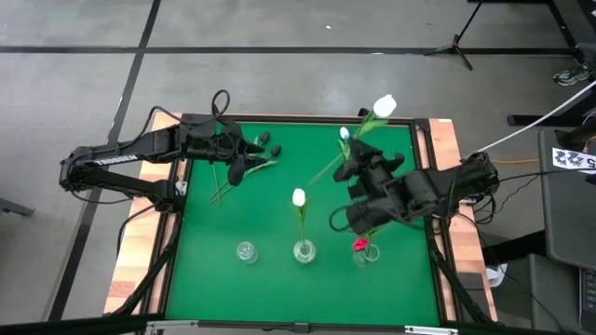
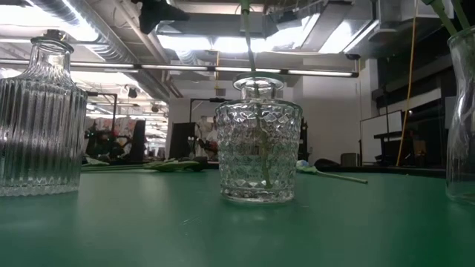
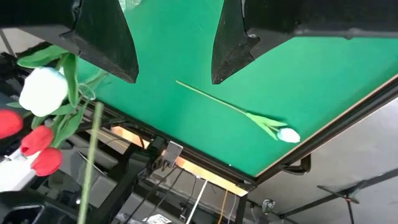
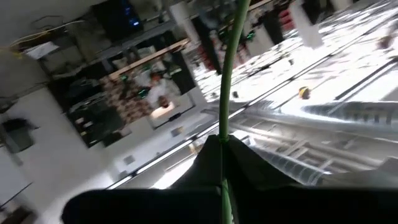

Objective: Sort flowers into vase by color
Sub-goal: Put the top white tulip into the middle transparent vase

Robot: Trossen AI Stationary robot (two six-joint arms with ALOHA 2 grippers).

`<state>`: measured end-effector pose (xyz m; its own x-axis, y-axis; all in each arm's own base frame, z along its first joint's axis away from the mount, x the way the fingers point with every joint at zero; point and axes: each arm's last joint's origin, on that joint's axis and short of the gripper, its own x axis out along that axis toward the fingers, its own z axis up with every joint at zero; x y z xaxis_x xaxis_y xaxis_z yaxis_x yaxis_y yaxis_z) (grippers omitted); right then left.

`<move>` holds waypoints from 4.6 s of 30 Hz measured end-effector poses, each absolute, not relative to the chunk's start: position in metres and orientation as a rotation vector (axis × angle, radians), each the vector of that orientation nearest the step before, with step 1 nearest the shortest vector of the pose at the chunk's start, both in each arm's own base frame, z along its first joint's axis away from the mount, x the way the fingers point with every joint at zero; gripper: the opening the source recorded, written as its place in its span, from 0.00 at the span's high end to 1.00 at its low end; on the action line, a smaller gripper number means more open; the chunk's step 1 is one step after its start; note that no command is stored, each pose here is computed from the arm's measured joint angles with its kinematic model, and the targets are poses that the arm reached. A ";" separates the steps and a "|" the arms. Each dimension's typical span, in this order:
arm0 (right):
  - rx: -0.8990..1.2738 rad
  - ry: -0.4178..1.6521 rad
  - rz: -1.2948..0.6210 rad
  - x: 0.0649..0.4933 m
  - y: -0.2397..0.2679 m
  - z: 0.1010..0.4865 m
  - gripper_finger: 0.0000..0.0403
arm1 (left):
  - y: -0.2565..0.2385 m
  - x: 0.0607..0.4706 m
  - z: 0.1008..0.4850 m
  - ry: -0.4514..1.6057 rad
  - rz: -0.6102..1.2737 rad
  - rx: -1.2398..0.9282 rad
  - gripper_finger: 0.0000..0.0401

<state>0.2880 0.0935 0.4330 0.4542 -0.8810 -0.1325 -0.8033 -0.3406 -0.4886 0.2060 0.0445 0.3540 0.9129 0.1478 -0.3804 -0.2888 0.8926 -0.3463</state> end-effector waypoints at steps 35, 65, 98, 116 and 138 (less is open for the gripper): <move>-2.317 0.734 -0.177 0.236 0.265 0.414 1.00 | 0.040 0.207 0.354 0.354 0.226 -0.425 0.50; -2.625 1.233 0.206 0.351 0.222 0.308 1.00 | 0.041 0.206 0.352 0.386 0.263 -0.286 0.50; -2.669 1.262 0.208 0.340 0.225 0.301 1.00 | 0.041 0.206 0.352 0.386 0.265 -0.283 0.50; -2.666 1.290 0.181 0.340 0.220 0.301 1.00 | 0.041 0.206 0.352 0.385 0.266 -0.286 0.50; -2.629 1.271 0.279 0.342 0.217 0.300 1.00 | 0.041 0.206 0.352 0.387 0.265 -0.282 0.50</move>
<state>0.3425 0.2172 0.2998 0.6106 -0.7486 -0.2582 -0.7880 -0.6069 -0.1039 0.2056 0.0411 0.3518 0.8929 0.1989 -0.4040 -0.3052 0.9270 -0.2182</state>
